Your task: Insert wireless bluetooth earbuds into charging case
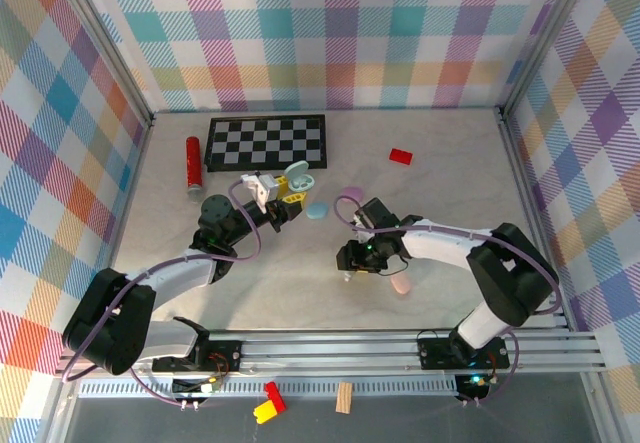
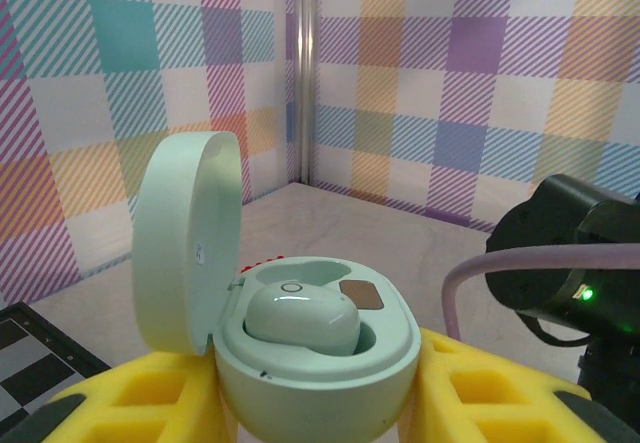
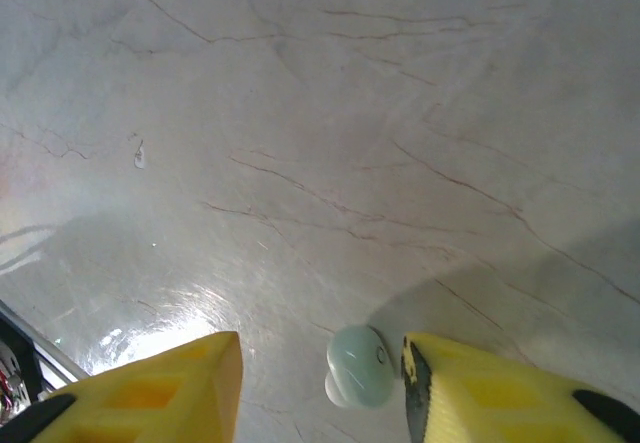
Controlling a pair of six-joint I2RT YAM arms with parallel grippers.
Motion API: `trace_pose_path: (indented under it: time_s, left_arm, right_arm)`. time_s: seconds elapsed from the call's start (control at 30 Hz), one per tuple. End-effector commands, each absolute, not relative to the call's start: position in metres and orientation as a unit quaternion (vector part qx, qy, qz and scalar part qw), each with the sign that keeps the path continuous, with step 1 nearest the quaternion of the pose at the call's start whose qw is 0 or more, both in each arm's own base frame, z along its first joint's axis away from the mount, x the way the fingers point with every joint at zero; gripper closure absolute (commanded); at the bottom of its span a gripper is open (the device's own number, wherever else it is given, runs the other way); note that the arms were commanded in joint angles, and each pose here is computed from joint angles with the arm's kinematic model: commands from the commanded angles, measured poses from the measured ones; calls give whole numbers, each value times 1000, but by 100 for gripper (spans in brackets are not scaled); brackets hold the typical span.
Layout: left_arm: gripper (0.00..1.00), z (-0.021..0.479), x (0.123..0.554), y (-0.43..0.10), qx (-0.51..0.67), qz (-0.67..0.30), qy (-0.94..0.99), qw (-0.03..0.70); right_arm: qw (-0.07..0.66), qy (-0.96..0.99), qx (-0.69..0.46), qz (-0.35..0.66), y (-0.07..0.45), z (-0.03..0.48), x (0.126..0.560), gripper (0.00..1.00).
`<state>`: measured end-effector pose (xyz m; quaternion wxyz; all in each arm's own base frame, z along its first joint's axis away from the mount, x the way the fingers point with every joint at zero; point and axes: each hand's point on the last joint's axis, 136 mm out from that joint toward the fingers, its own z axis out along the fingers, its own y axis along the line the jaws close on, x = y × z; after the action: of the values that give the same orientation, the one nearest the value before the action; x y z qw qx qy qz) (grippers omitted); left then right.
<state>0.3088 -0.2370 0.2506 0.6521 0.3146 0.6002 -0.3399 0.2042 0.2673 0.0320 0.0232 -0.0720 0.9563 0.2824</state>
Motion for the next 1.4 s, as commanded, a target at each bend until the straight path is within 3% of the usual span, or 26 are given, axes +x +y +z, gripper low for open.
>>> trace_pose_path:
  time_s: [0.0,0.2,0.6,0.93,1.13,1.37]
  left_arm:
    - [61,268,308,-235,318,-341,579,669]
    - [61,268,309,-236,320,-340,579,669]
    - [62,269,310,-239,319,-349,574,669]
    - [62,268,310,-237,319,-342,577,669]
    - [62,266,310,-237,319,-341,579,668]
    - [62,259,309,-238,328,-342,584,659]
  right_arm:
    - [10,948,-85,307,279,34,202,59]
    - [-4,950,-76,303,272,28,192,67]
    - [-16,952,-75,296,271,17,190,66]
    - [-19,957,-85,278,263,11,184,78]
    - [16,963,-94,253,258,21,194,81]
    - [115,965,-113,205,243,52,223,80]
